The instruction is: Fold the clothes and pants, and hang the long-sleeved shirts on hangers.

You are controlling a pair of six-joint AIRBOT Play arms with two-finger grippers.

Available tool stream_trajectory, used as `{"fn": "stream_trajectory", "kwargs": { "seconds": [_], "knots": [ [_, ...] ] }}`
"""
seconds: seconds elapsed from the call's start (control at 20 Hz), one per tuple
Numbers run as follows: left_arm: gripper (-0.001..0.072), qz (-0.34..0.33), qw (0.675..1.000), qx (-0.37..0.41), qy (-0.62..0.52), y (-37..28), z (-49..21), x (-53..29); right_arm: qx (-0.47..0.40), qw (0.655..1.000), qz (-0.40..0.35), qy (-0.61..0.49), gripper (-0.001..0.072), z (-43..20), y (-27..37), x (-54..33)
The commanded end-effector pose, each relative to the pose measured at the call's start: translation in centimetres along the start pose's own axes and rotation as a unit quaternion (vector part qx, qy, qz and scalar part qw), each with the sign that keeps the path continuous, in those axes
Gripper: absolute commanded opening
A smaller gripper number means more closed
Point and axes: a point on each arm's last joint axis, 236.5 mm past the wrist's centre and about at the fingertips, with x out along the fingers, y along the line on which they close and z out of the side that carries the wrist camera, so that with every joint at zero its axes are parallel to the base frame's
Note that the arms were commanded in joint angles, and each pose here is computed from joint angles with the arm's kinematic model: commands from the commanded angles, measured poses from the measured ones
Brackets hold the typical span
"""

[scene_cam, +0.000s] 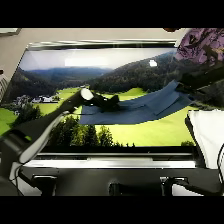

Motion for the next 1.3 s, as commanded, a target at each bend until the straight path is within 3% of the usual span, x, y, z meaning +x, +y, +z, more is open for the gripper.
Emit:
{"fn": "stream_trajectory", "kwargs": {
  "seconds": [0.0,0.45,0.7,0.95,1.1,1.25],
  "knots": [
    [0.0011,-0.057,0.998,-0.029,0.02,-4.7,-3.0,5.7,-0.001,1.0,-0.019,-0.005,0.0021,0.1,-0.3,-1.7],
    [0.0011,-0.104,0.989,-0.091,0.059,-9.3,-6.0,12.9,-0.005,1.0,-0.018,-0.016,0.0022,0.5,-0.1,-2.3],
    [0.0011,-0.082,0.992,-0.039,0.086,-8.2,-4.1,8.8,0.0,1.0,-0.002,-0.026,0.0022,1.0,0.8,-2.3],
    [0.0011,0.094,0.992,0.081,0.032,-1.3,4.3,-5.2,-0.025,0.999,0.039,-0.02,0.0021,-0.2,7.5,-0.8],
    [0.0012,0.214,0.971,0.102,-0.029,3.8,9.3,-17.5,-0.047,0.996,0.066,-0.026,0.0021,-1.6,14.4,1.2],
    [0.0013,0.276,0.952,0.095,-0.093,7.2,12.3,-28.7,-0.068,0.994,0.088,-0.01,0.0021,-4.4,21.0,4.9]
  ]
}}
